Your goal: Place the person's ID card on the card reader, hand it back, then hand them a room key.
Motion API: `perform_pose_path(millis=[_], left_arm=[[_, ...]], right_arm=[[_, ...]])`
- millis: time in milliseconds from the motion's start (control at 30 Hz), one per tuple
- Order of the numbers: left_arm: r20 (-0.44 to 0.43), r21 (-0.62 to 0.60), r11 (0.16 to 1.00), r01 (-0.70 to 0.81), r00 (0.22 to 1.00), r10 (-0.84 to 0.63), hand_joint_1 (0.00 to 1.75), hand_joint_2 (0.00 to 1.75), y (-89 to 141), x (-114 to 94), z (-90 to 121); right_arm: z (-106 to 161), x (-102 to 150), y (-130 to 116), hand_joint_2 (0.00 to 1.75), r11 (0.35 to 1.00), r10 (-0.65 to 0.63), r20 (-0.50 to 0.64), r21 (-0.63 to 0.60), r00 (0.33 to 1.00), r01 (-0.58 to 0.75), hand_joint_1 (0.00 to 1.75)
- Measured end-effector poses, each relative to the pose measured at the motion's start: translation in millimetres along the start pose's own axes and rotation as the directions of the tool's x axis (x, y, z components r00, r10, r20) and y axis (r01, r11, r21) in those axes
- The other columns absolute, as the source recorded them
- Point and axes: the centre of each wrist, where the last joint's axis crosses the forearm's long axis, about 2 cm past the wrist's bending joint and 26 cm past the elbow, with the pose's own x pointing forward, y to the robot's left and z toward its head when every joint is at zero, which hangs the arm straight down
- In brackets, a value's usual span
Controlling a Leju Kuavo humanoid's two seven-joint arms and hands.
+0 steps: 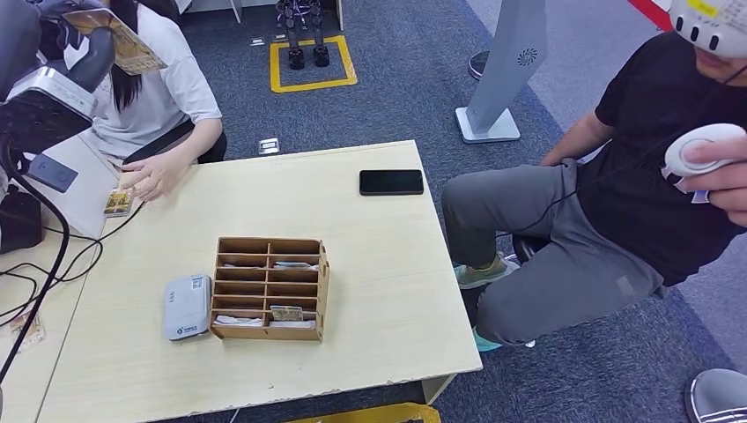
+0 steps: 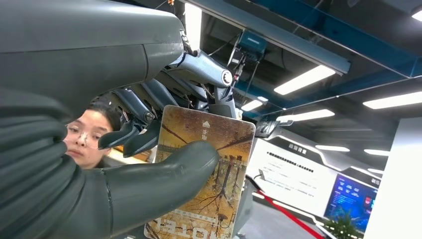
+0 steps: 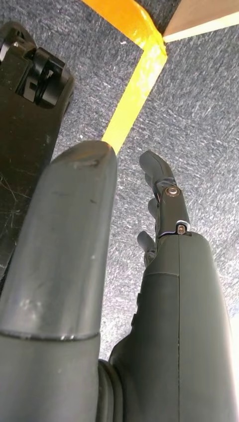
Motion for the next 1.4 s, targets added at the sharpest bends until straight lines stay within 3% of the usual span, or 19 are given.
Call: perform_pose_path(millis=[333,467,600,700,1067,1200,1400], left_arm=[[-0.14,0.021,0.989,0.15,0.979,-0.145,1.75,1.75,-9,-21,-2],[-0.234,0.009,0.957,0.291,0.931,-0.281,1.74,1.75,-15,-36,-4],[-0.31,-0.037,0.922,0.387,0.872,-0.378,1.75,1.75,-25,-55,-3],[-0.353,-0.082,0.916,0.392,0.849,-0.394,1.75,1.75,-30,-69,6],[-0.421,-0.161,0.906,0.391,0.803,-0.422,1.75,1.75,-34,-91,24],[-0.456,-0.196,0.879,0.436,0.753,-0.475,1.75,1.75,-18,-108,42],[-0.475,-0.262,0.835,0.484,0.688,-0.549,1.75,1.75,1,-134,69]], right_arm=[[0,0,0,0.0,1.0,0.017,0.002,0.009,1.0,-0.017,0.0],[0,2,-1,0.0,1.0,0.024,-0.003,0.011,1.0,-0.024,0.0],[0,0,-2,1.75,0.997,-0.071,-0.092,-0.019,0.993,0.07,0.0],[0,-9,-1,1.75,0.985,-0.168,-0.174,-0.066,0.97,0.158,0.0],[0,-21,0,1.75,0.982,-0.189,-0.243,-0.075,0.951,0.176,0.0],[-7,-39,-19,1.75,0.977,-0.214,-0.286,-0.063,0.934,0.205,0.0],[-12,-75,-43,1.75,0.946,-0.325,-0.39,-0.147,0.862,0.29,0.0]])
